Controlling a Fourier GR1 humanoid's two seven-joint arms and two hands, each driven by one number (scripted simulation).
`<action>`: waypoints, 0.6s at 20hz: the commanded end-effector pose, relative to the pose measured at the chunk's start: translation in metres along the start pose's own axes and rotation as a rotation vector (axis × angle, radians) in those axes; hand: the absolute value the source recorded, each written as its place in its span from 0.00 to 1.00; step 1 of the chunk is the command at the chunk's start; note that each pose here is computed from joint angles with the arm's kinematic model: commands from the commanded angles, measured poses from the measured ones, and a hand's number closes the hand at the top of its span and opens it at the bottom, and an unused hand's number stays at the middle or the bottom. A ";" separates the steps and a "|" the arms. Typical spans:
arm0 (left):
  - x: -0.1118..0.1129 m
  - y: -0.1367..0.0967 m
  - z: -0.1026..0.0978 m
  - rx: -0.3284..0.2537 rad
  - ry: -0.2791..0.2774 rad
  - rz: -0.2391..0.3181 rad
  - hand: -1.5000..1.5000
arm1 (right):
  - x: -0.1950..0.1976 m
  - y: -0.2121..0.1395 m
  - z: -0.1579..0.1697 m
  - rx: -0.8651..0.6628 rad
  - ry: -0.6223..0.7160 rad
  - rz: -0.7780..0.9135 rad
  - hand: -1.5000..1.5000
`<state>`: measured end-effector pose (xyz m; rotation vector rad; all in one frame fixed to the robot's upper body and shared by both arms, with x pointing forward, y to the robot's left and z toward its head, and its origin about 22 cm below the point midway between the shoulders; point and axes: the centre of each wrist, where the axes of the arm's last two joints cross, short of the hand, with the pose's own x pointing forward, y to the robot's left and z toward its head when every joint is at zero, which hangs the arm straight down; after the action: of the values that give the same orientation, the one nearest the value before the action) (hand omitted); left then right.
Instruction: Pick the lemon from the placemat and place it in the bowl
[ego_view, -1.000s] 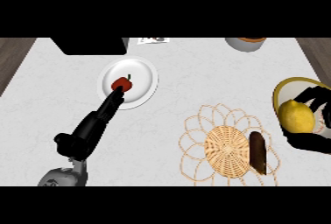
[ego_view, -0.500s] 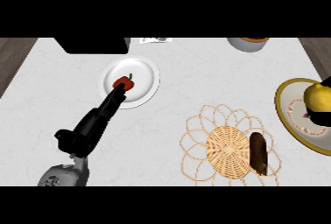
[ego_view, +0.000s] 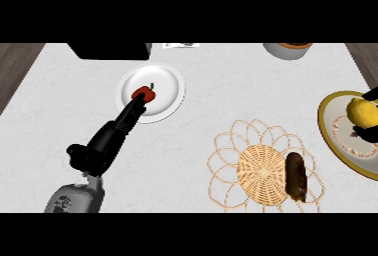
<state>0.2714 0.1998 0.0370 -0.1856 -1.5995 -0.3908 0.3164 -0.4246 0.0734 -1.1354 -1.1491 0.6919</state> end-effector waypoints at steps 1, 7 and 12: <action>0.004 -0.003 0.004 -0.025 -0.004 0.008 0.50 | -0.015 0.005 -0.023 0.106 0.006 -0.111 0.00; -0.002 -0.007 0.006 0.003 0.003 -0.007 0.50 | -0.022 -0.006 -0.036 -0.020 -0.111 -0.229 0.00; -0.012 0.014 0.007 0.012 0.009 0.007 0.50 | -0.049 -0.023 -0.031 -0.181 -0.042 -0.408 0.00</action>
<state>0.2709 0.2057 0.0321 -0.1795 -1.5948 -0.3873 0.3333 -0.4693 0.0710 -0.9969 -1.3796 0.4758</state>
